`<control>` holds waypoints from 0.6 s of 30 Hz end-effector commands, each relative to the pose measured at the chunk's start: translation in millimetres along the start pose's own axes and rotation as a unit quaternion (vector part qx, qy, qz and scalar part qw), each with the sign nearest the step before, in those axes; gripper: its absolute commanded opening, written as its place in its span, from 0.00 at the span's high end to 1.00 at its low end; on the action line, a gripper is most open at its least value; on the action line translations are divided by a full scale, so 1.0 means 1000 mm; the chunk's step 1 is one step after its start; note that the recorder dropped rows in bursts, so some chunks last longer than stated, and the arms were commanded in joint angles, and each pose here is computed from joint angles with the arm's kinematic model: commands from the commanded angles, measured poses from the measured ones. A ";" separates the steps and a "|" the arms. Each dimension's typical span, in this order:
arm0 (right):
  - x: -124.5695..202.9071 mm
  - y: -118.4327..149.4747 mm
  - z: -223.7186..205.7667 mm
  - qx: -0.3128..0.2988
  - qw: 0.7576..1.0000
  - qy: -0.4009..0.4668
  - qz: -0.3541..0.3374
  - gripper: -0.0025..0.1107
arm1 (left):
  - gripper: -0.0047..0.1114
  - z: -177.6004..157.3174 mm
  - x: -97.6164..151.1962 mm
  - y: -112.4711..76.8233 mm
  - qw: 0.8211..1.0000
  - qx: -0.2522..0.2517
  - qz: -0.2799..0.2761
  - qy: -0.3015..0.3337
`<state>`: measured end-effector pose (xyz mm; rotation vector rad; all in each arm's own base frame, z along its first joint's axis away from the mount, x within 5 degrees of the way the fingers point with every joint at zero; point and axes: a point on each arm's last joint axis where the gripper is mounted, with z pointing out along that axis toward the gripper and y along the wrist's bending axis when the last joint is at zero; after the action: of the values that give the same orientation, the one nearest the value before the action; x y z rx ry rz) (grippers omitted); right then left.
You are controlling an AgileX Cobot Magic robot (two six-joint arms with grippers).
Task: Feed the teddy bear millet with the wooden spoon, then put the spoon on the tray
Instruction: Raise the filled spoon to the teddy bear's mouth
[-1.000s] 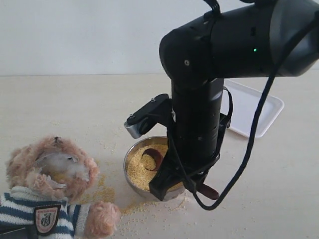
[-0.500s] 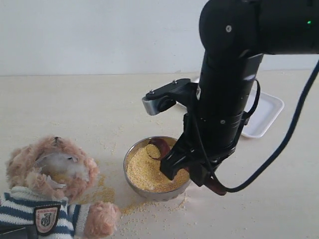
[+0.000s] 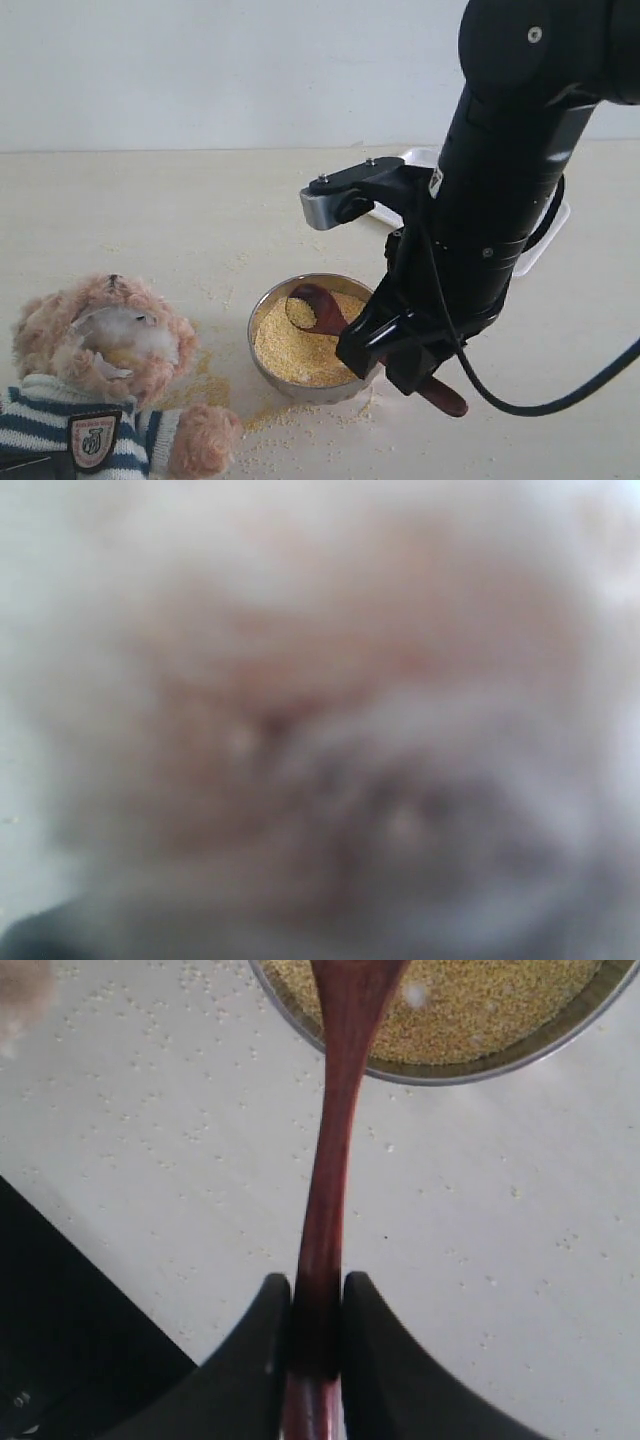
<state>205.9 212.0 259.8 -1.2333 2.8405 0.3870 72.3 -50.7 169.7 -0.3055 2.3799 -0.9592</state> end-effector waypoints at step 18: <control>-0.007 0.075 -0.026 -0.029 0.991 -0.061 -0.112 0.95 | 0.92 0.000 0.000 -0.002 1.000 0.008 -0.005 -0.006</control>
<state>160.3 253.7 296.1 -1.4680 2.5986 0.4925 72.3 -50.7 169.7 -0.3055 2.3799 -0.9592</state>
